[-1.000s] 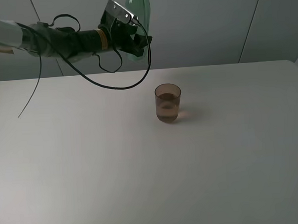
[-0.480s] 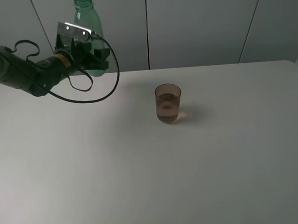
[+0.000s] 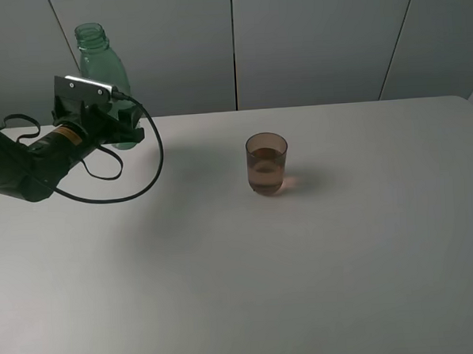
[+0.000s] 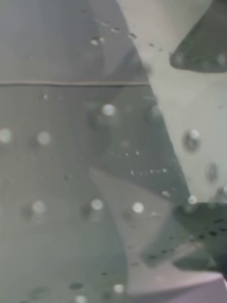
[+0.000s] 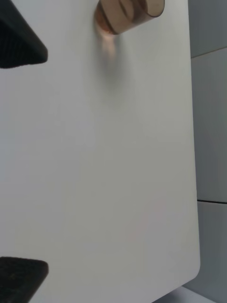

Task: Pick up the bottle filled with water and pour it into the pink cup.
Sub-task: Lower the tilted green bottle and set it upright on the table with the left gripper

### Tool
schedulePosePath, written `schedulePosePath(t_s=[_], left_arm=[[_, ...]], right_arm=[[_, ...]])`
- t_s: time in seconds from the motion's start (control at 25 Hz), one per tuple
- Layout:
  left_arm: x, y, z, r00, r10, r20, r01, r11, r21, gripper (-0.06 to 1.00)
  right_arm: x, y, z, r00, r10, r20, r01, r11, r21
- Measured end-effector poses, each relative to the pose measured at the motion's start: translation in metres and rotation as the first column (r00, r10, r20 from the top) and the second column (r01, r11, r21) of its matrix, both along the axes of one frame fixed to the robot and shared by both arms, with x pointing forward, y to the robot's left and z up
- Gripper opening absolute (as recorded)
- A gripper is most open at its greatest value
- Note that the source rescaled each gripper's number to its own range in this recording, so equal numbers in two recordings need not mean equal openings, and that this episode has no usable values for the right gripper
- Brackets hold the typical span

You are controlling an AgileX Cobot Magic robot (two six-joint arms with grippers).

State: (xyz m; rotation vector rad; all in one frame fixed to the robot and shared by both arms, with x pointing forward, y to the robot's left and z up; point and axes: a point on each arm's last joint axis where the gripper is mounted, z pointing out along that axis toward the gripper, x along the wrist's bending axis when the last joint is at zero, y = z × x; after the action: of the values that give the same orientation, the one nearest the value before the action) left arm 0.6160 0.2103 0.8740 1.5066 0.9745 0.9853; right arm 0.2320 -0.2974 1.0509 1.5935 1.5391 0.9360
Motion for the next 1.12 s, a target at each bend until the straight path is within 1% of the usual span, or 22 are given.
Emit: schedulePosePath(t_s=[0.12,0.24,0.4,0.56,0.72,0.88,1.12], left_arm=[[-0.005,0.009,-0.005,1.000,0.022,-0.019,-0.022,1.000,0.021,0.00],[-0.007,0.020,-0.008,0.998,0.053,-0.032,-0.052,0.998,0.028,0.00],[-0.006,0.031,-0.009,0.996,0.085,-0.035,-0.084,0.996,0.027,0.00],[-0.006,0.040,-0.025,0.992,0.111,-0.066,-0.110,0.994,0.019,0.00],[-0.009,0.041,-0.041,0.987,0.115,-0.116,-0.116,0.993,-0.002,0.00],[-0.009,0.041,-0.043,0.986,0.111,-0.123,-0.114,0.993,-0.016,0.00],[-0.009,0.040,-0.043,0.986,0.109,-0.123,-0.112,0.994,-0.015,0.00]], right_arm=[[0.000,0.000,0.000,1.000,0.000,0.000,0.000,1.000,0.000],[0.000,0.000,0.000,1.000,0.000,0.000,0.000,1.000,0.000],[0.000,0.000,0.000,1.000,0.000,0.000,0.000,1.000,0.000],[0.000,0.000,0.000,1.000,0.000,0.000,0.000,1.000,0.000],[0.000,0.000,0.000,1.000,0.000,0.000,0.000,1.000,0.000],[0.000,0.000,0.000,1.000,0.000,0.000,0.000,1.000,0.000],[0.000,0.000,0.000,1.000,0.000,0.000,0.000,1.000,0.000]])
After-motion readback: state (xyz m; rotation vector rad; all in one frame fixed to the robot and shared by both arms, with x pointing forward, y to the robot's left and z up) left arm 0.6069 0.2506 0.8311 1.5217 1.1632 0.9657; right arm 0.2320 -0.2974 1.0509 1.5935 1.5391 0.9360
